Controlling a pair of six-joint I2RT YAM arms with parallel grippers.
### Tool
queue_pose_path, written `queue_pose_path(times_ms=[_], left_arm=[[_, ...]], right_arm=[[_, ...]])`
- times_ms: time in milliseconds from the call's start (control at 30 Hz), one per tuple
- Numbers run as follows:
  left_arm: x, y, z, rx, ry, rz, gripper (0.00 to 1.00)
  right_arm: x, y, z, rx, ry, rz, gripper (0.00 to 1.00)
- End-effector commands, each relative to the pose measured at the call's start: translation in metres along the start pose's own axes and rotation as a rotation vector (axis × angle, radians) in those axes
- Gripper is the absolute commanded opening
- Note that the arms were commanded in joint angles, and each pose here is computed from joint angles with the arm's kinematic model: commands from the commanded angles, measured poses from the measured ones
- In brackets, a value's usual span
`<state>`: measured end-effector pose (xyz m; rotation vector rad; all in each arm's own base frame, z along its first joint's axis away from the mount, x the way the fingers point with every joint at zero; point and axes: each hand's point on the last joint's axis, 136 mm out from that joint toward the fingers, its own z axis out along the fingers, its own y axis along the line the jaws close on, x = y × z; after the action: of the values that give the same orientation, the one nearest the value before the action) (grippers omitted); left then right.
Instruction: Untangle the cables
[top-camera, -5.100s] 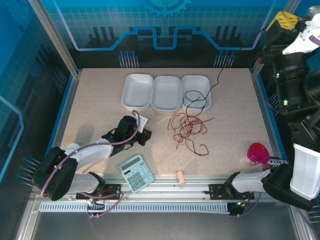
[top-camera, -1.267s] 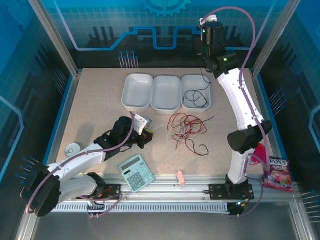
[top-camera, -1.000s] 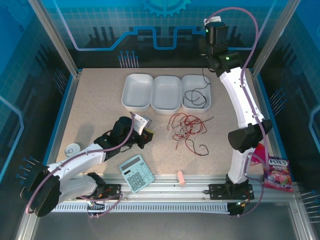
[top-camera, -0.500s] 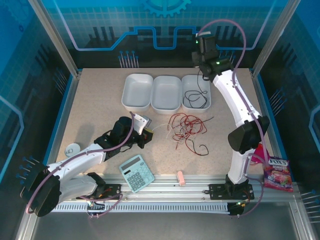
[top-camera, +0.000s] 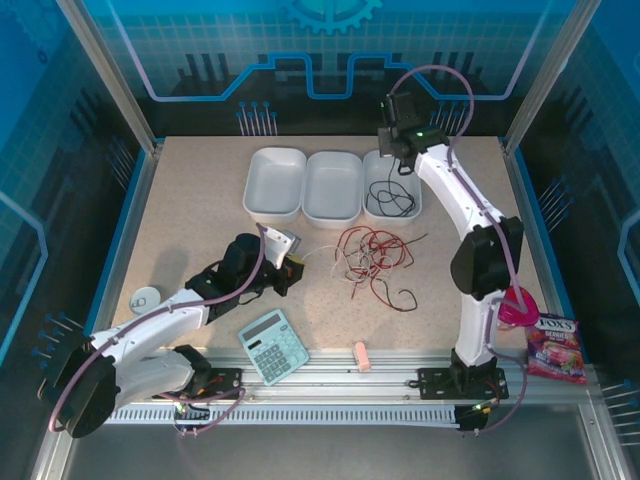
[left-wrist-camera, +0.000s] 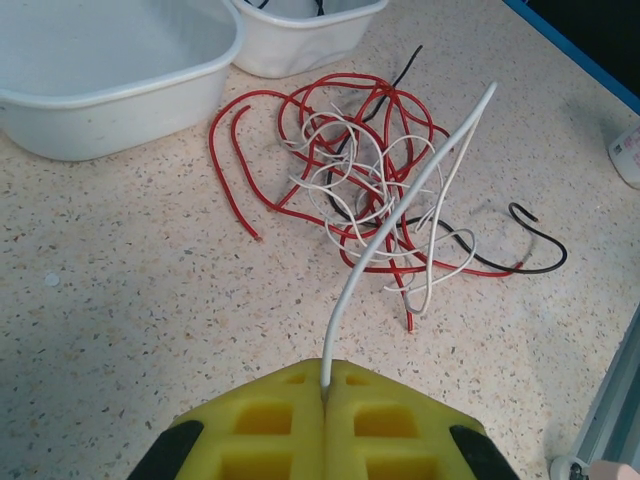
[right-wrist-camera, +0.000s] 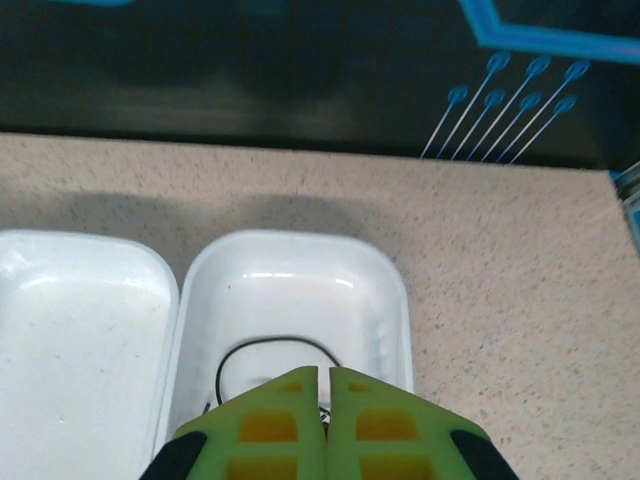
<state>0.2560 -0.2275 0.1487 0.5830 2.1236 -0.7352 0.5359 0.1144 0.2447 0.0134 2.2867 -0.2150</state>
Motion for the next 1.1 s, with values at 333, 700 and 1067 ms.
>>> queue_pose_path(times_ms=[333, 700, 1067], left_arm=[[-0.007, 0.000, 0.001, -0.012, -0.008, -0.027, 0.00], [-0.010, 0.000, 0.005, -0.012, -0.009, -0.053, 0.00], [-0.013, 0.001, 0.009, -0.019, 0.003, -0.068, 0.00]], right_arm=[[0.058, 0.014, 0.079, -0.053, 0.282, 0.046, 0.00], [0.087, 0.017, 0.103, -0.078, 0.386, 0.047, 0.00], [0.088, -0.002, 0.095, -0.065, 0.423, 0.063, 0.41]])
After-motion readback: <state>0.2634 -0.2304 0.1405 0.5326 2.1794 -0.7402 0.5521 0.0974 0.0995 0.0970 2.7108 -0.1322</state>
